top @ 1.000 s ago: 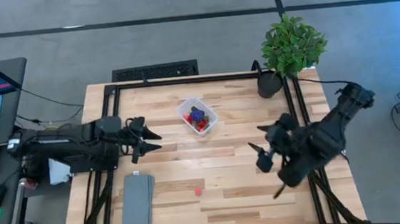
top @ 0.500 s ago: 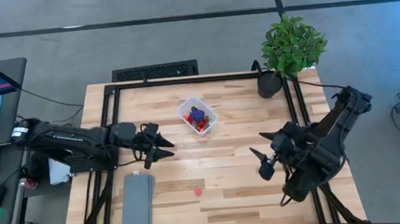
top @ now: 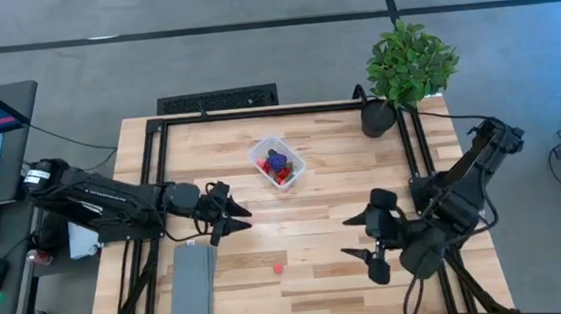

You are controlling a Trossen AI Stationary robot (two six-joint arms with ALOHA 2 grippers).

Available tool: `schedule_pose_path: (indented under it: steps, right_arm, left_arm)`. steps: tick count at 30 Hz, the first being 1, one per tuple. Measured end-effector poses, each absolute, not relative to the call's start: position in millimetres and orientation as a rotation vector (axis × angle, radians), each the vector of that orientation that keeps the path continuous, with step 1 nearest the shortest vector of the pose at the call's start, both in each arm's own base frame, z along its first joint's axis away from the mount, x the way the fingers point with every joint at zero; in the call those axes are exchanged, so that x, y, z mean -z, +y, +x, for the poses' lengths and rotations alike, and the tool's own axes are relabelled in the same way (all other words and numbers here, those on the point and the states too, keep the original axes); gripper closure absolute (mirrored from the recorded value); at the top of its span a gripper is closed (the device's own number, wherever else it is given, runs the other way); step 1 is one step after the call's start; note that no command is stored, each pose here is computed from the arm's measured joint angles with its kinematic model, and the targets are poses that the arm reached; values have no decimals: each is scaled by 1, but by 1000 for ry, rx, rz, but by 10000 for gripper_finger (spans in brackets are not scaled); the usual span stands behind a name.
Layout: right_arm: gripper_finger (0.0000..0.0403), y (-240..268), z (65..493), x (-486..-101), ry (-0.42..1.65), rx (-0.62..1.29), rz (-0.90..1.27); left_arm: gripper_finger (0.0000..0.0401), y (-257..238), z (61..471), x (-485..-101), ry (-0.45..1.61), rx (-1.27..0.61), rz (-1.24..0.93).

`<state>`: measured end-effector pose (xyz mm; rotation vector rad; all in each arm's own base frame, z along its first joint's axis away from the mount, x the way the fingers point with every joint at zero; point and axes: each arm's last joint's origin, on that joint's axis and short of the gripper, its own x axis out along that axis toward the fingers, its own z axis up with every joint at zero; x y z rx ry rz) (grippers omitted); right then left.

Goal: Pick and placing Produce into tupperware
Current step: Put the peach into the transparent container

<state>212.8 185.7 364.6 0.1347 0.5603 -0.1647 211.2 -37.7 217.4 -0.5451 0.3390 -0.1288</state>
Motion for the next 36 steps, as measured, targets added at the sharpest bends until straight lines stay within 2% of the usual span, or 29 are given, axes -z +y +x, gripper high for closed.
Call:
schedule_pose_path:
  steps: [8, 11, 15, 28, 36]
  right_arm:
    - [104, 175, 227, -365, 618, 55, 46]
    - [110, 173, 233, -359, 574, -10, 26]
    - [116, 156, 235, -344, 468, -114, 107]
    - [117, 62, 182, -278, 179, -178, 371]
    - [117, 30, 149, -255, 91, -25, 392]
  left_arm:
    - [211, -65, 221, -207, 320, 140, -571]
    - [211, -76, 223, -201, 334, 128, -589]
    - [211, -91, 224, -194, 328, 127, -617]
    - [211, -110, 219, -189, 317, 95, -634]
    - [211, -108, 218, -185, 344, 48, -609]
